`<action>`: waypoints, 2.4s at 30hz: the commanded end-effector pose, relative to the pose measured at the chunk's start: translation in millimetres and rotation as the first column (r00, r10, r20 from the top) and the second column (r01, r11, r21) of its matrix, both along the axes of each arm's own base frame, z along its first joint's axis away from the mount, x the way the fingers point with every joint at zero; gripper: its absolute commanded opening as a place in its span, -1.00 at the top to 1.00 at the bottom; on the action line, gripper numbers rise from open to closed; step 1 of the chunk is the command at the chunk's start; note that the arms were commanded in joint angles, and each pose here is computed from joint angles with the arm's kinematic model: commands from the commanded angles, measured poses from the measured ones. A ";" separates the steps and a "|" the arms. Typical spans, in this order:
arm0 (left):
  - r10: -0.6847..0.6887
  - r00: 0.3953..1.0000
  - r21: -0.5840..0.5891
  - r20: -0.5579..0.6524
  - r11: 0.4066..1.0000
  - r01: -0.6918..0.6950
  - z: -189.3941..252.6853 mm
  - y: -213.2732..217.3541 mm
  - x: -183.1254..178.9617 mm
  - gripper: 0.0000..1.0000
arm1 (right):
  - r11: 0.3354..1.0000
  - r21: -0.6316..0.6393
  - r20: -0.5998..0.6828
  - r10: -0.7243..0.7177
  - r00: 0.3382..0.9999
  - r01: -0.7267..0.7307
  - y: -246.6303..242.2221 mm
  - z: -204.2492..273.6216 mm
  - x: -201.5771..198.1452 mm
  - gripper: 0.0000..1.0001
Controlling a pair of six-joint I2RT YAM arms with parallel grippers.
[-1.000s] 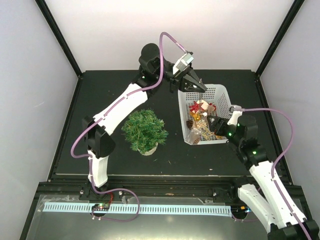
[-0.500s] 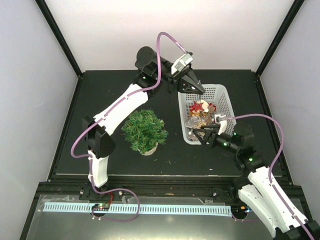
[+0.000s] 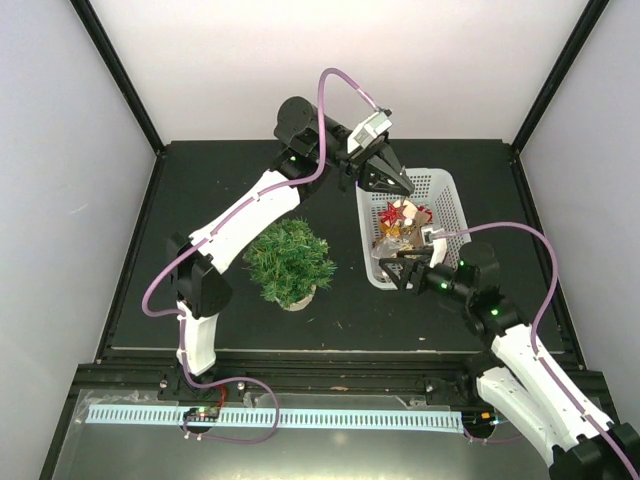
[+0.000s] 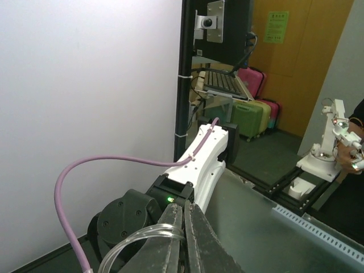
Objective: Decorate the small christmas tree
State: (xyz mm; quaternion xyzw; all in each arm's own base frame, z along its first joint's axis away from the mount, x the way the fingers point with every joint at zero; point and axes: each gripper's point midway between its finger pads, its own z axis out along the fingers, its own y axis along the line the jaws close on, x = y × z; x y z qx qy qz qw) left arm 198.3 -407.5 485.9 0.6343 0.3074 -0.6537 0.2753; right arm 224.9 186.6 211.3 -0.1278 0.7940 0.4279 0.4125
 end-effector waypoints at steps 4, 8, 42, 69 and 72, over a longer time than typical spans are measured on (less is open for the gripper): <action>-0.161 0.980 0.077 0.115 0.985 0.153 -15.6 18.5 -21.4 0.90 | 0.999 0.042 0.083 0.022 0.996 -0.025 5.0 13.9 -0.1 -0.58; -0.166 0.978 0.071 0.123 0.985 0.158 -13.0 18.9 -25.3 0.89 | 0.999 0.007 0.066 0.049 0.997 -0.050 14.9 -0.3 -2.5 -0.54; -0.173 0.983 0.122 0.059 0.979 0.165 -34.1 10.2 -21.6 0.83 | 0.986 -0.093 0.249 -0.111 0.962 0.138 5.4 71.9 8.7 -0.05; -0.071 0.996 0.125 0.056 0.990 0.064 -33.9 31.6 17.3 0.83 | 0.968 -0.027 0.254 -0.235 0.938 0.249 -17.3 78.0 6.5 0.17; -0.071 0.996 0.131 0.047 0.989 0.064 -37.2 30.8 18.6 0.83 | 0.972 -0.009 0.264 -0.223 0.938 0.234 -15.3 85.3 4.2 0.02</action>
